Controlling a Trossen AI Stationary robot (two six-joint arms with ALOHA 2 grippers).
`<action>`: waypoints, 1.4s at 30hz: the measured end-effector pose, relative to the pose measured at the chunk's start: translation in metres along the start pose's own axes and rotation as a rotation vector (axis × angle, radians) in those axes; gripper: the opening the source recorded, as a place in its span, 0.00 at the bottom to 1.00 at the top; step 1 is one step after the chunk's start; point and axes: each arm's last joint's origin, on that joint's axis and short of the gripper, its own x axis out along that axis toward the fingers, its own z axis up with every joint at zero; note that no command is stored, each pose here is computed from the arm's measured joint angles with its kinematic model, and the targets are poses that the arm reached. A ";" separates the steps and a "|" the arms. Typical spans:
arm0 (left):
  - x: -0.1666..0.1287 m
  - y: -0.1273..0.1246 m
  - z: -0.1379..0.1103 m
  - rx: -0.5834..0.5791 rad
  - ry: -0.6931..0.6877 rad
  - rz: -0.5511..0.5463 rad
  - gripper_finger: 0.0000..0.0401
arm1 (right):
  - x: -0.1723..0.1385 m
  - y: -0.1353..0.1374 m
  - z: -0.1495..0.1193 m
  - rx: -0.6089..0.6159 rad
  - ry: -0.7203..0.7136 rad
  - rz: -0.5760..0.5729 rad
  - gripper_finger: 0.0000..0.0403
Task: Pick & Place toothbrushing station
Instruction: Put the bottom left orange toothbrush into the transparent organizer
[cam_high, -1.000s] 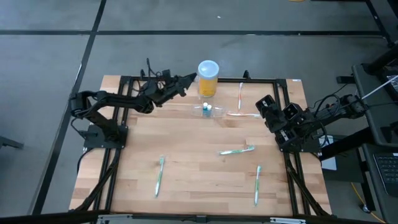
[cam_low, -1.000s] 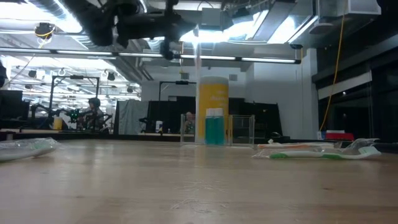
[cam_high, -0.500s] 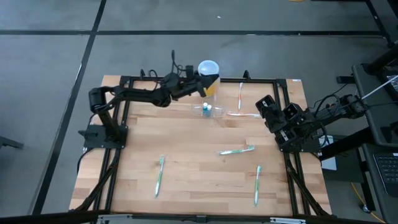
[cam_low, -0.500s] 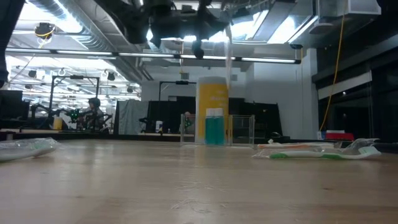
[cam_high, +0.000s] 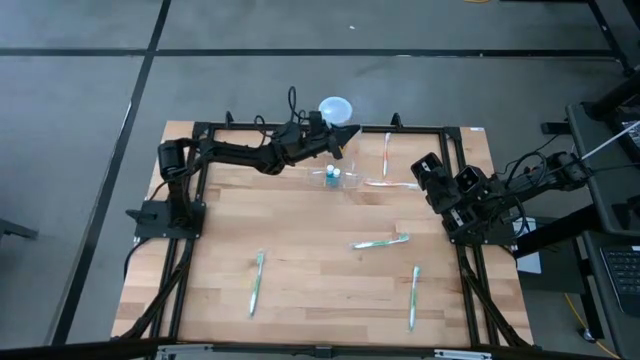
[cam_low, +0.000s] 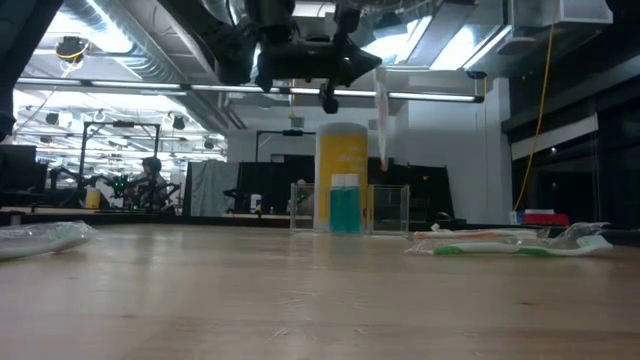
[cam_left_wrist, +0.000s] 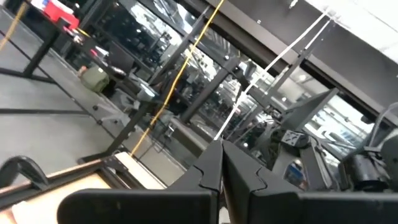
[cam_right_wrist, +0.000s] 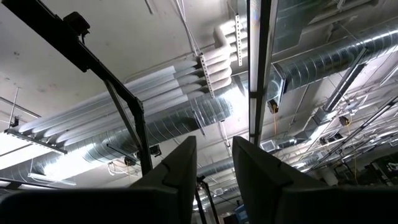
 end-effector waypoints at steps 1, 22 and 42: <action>0.000 0.000 -0.001 0.009 0.001 0.005 0.00 | 0.000 0.000 0.000 0.000 0.000 0.000 0.26; 0.000 0.002 -0.004 -0.007 0.042 0.019 0.00 | 0.000 0.000 -0.001 0.001 0.008 -0.001 0.26; 0.020 -0.026 0.006 0.035 0.053 0.073 0.00 | 0.000 0.000 -0.003 -0.009 0.030 0.001 0.26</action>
